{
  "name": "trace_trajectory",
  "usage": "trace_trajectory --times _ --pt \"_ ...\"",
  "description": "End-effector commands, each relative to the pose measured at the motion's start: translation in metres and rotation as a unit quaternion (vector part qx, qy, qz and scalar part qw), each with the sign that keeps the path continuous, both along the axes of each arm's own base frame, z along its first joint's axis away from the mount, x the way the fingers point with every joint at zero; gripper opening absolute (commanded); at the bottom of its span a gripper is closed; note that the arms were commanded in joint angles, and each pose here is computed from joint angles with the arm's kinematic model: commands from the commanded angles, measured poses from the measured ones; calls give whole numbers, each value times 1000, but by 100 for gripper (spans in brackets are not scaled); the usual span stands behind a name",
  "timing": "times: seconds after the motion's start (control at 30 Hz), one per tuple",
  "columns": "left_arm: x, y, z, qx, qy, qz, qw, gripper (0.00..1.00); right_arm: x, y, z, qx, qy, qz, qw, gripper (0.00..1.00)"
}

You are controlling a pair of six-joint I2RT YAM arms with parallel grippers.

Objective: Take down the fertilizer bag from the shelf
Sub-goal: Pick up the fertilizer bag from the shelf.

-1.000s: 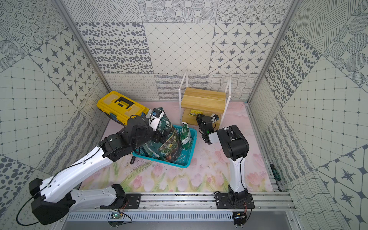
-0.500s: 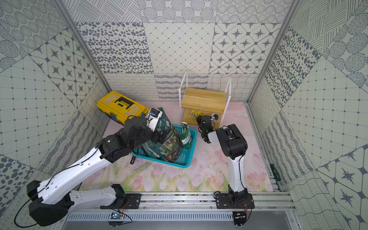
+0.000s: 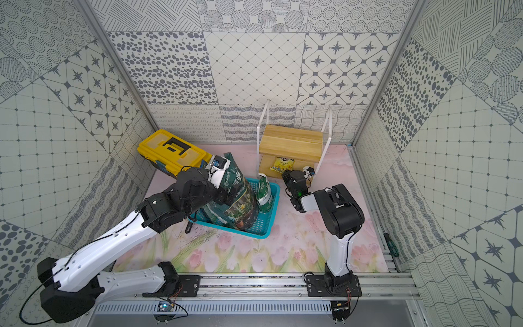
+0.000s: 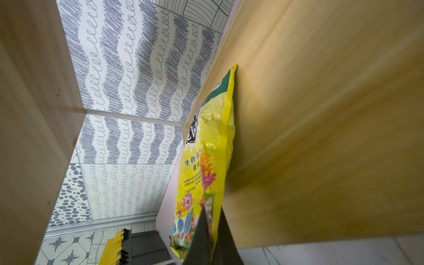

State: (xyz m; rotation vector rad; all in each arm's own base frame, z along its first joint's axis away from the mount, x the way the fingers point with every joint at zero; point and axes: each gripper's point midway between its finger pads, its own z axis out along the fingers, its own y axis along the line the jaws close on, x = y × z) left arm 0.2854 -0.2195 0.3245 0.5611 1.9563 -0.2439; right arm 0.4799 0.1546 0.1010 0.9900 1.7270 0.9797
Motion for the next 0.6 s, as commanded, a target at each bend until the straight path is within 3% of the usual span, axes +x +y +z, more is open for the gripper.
trace_trajectory --times 0.0,0.57 --pt "3 4 6 -13 -8 11 1000 100 -2 -8 47 14 -68 -17 997 0" --pt "2 6 6 -17 -7 13 1000 100 -32 2 101 -18 -106 23 994 0"
